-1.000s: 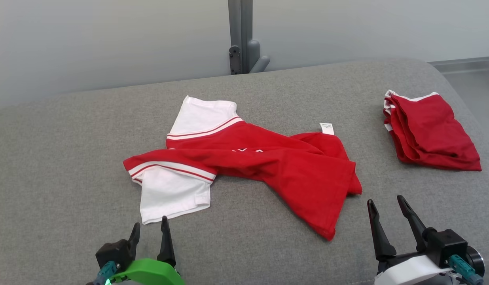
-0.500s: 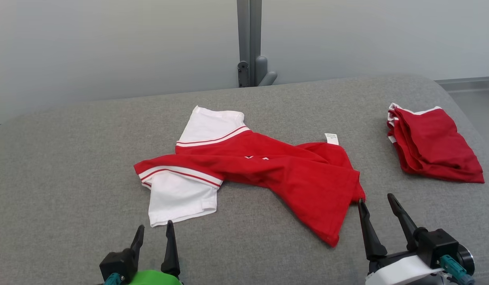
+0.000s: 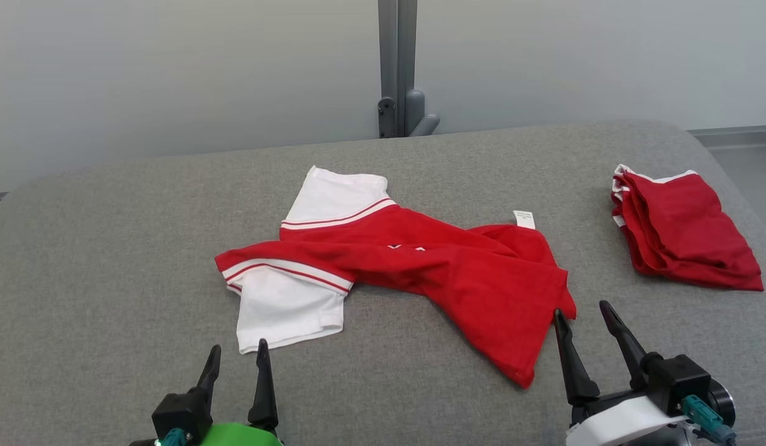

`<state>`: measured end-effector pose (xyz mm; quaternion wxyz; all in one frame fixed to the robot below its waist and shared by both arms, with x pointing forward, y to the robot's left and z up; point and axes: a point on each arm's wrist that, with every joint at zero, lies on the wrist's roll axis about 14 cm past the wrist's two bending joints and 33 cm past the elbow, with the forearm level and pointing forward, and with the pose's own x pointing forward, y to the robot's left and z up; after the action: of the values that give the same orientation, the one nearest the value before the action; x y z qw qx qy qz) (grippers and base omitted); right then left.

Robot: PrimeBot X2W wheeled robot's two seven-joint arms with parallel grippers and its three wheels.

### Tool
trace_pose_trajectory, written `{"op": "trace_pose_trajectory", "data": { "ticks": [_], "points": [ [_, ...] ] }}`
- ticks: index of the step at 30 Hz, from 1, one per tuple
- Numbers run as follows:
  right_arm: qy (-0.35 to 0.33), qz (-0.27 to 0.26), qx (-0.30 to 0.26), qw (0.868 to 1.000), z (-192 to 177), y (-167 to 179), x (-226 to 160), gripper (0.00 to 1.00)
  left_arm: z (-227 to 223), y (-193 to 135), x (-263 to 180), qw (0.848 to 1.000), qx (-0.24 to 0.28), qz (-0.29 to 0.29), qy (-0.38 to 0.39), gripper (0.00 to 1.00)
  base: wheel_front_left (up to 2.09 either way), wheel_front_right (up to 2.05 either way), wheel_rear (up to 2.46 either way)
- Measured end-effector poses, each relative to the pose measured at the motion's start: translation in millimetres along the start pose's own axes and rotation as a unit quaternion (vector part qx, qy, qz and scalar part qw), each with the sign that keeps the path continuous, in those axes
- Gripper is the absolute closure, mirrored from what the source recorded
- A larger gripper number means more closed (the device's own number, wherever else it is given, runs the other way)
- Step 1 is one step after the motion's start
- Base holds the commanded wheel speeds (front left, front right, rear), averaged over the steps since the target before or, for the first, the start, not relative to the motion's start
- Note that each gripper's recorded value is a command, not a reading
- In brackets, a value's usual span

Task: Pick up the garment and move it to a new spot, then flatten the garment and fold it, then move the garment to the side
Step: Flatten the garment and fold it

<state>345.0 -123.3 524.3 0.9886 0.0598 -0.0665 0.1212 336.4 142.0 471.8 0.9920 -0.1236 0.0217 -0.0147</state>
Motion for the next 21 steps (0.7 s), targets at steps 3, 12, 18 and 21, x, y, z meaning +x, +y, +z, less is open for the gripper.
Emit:
{"op": "trace_pose_trajectory", "data": {
  "ticks": [3,12,18,21],
  "points": [
    [0.001,-0.002,0.000,1.000,-1,-1,1,0.00,2,1,1,1.000,0.002,0.001,-0.003,0.00,0.00,0.00,0.00],
    [0.035,-0.014,0.012,0.999,-23,-6,0,0.00,-35,11,-1,0.998,-0.001,0.018,0.062,0.00,0.00,0.00,0.00],
    [0.070,-0.013,0.024,0.997,-45,-3,-3,0.00,-54,22,23,0.992,-0.020,0.037,0.119,0.00,0.00,0.00,0.00],
    [0.082,-0.012,0.027,0.996,-53,-1,-4,0.00,-63,31,33,0.986,-0.042,0.059,0.147,0.00,0.00,0.00,0.00]
  ]
}}
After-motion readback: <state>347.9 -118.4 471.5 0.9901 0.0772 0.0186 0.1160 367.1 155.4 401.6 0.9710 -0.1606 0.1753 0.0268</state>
